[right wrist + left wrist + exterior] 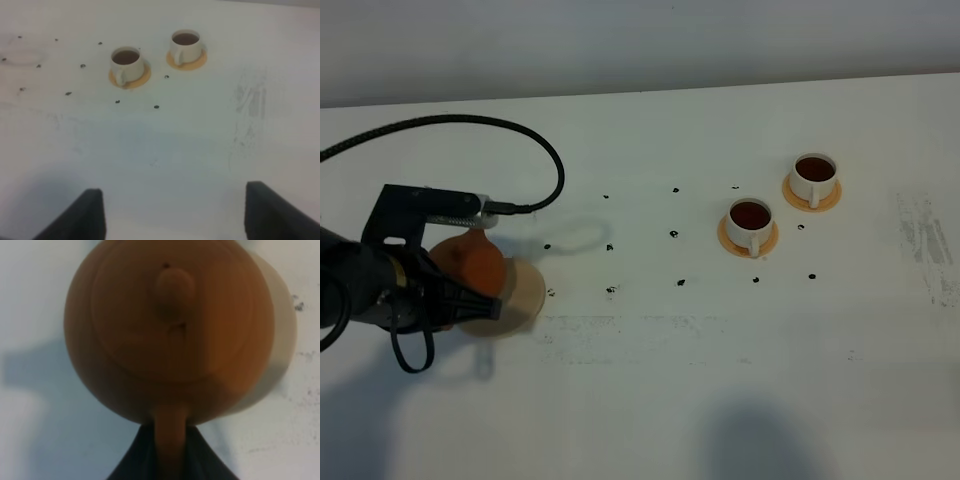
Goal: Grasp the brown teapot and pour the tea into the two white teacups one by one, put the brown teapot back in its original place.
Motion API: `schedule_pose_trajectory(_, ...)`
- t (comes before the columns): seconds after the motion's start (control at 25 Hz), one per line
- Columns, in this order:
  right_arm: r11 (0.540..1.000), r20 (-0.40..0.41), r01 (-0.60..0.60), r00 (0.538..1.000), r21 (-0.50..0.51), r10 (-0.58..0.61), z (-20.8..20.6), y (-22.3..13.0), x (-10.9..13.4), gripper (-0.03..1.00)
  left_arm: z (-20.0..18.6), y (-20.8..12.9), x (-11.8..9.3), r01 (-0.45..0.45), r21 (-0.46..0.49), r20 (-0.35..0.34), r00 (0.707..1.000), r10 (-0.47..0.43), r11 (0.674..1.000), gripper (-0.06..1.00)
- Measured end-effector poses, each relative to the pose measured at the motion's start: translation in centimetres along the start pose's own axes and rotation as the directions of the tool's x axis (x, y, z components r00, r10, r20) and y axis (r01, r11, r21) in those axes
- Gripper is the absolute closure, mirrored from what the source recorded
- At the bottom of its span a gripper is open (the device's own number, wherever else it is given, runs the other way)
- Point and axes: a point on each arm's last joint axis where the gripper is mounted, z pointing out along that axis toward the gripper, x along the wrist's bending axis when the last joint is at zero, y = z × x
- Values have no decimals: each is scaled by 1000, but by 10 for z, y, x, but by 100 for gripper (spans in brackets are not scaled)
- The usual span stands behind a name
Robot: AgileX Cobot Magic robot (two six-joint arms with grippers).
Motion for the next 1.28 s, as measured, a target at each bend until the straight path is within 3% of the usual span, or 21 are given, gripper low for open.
schedule_pose_trajectory(0.8,1000,0,0,1000,0,0,0,0,0,38,0,1,-10,-16,-43,28,999,17,999,84)
schedule_pose_trajectory(1.28,1000,0,0,1000,0,0,0,0,0,38,5,-10,-9,-17,-22,28,999,18,1000,84)
